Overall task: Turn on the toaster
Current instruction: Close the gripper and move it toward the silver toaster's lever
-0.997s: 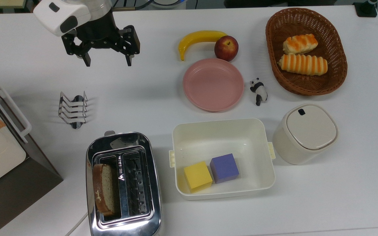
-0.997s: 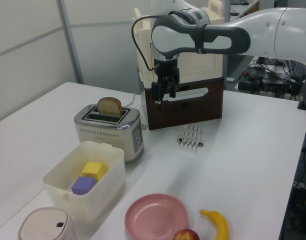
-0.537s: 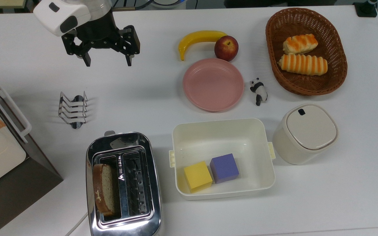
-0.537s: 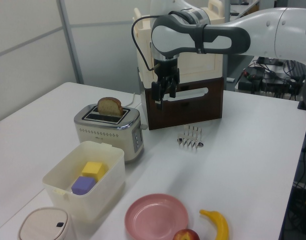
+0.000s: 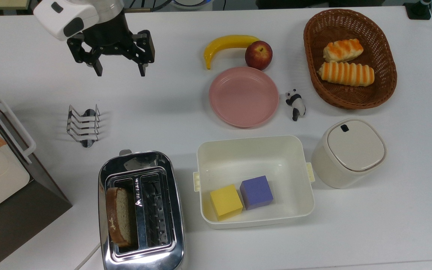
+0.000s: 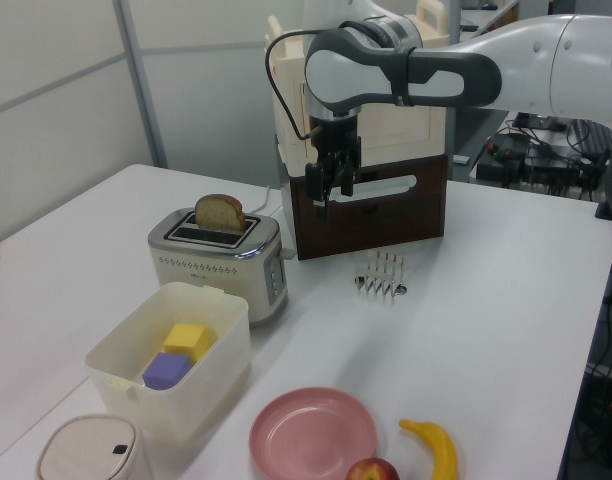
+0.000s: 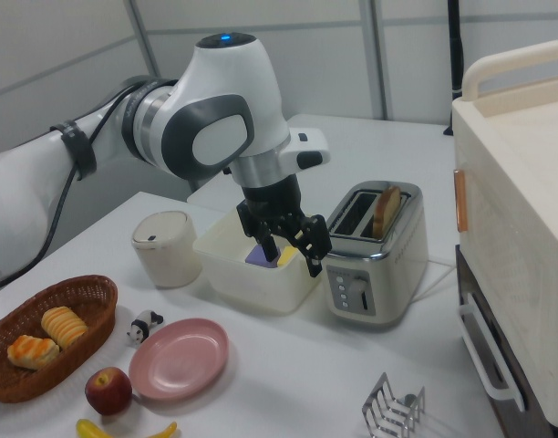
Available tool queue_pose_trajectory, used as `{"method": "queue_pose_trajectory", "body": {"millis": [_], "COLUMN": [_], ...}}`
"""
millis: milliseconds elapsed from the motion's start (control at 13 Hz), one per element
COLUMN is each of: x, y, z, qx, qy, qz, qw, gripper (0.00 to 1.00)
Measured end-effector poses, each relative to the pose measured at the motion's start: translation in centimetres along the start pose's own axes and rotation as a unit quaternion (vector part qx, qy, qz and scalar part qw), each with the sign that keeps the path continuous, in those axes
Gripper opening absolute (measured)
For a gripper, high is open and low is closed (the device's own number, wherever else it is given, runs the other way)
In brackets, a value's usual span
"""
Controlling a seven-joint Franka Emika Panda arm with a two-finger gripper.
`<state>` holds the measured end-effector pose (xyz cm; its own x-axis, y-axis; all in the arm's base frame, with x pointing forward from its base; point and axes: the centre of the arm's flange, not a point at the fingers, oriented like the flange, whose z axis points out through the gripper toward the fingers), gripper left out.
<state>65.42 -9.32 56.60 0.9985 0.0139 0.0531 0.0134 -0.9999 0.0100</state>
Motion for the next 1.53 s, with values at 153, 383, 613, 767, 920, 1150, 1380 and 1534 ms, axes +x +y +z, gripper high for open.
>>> {"method": "queue_pose_trajectory", "body": {"millis": [153,383,613,767,920,1150,1380,1534], "x": [0.0,0.0,-0.1,-0.1,-0.1,0.3,2.0,2.9], "y": [0.3,0.3,0.4,0.7,0.8,1.2,1.5,1.6], "z": [0.0,0.0,0.0,0.0,0.2,0.7,2.2,3.6], "qx": [0.0,0.0,0.0,0.0,0.0,-0.002,-0.01,-0.014], "qy": [0.0,0.0,0.0,0.0,-0.002,0.006,0.039,0.052], "qz": [0.002,0.002,0.003,0.005,0.006,0.009,0.009,0.008], "qw": [1.0,1.0,1.0,1.0,1.0,0.9999,0.9992,0.9985], "gripper": [0.67,0.3,0.01,0.01,0.01,0.01,0.01,0.01]}}
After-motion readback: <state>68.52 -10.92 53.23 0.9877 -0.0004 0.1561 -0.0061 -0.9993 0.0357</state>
